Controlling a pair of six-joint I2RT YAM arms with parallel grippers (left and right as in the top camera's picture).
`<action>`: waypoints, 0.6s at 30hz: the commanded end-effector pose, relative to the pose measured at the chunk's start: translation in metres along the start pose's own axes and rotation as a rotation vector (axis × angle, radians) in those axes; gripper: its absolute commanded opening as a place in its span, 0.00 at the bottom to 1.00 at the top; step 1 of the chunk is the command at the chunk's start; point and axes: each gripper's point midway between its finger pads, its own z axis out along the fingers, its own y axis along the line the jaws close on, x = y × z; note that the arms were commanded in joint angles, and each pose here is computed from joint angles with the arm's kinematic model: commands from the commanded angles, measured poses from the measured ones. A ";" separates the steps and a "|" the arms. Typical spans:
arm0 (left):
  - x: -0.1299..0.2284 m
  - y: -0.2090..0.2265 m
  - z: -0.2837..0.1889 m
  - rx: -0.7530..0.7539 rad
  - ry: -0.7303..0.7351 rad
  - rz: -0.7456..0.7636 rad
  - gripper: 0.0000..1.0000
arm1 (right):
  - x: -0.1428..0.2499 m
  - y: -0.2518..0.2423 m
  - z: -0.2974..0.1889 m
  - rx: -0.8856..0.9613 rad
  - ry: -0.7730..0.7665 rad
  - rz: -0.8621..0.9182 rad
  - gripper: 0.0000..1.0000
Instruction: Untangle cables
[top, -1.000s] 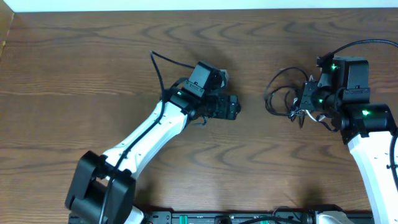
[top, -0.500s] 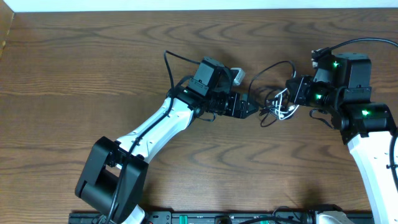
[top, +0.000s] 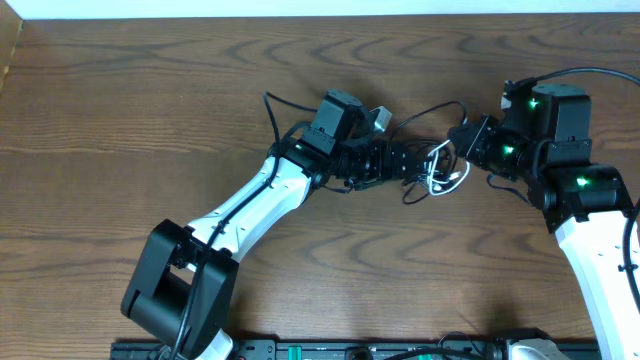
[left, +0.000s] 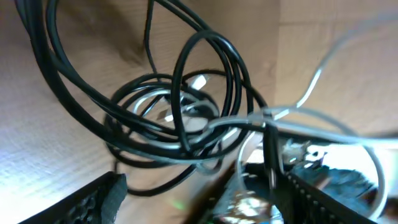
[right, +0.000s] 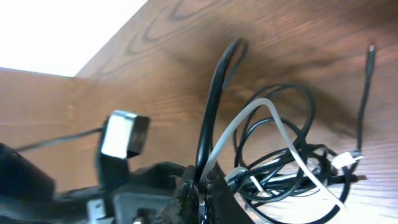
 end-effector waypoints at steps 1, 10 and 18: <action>-0.007 -0.006 -0.002 0.015 -0.027 -0.170 0.79 | 0.005 0.019 -0.005 -0.083 0.033 0.093 0.01; -0.038 0.001 -0.005 -0.031 -0.195 -0.195 0.55 | 0.012 0.029 -0.006 -0.139 0.080 0.089 0.01; -0.056 0.001 -0.010 -0.045 -0.287 -0.168 0.48 | 0.015 0.032 -0.007 -0.156 0.095 0.090 0.01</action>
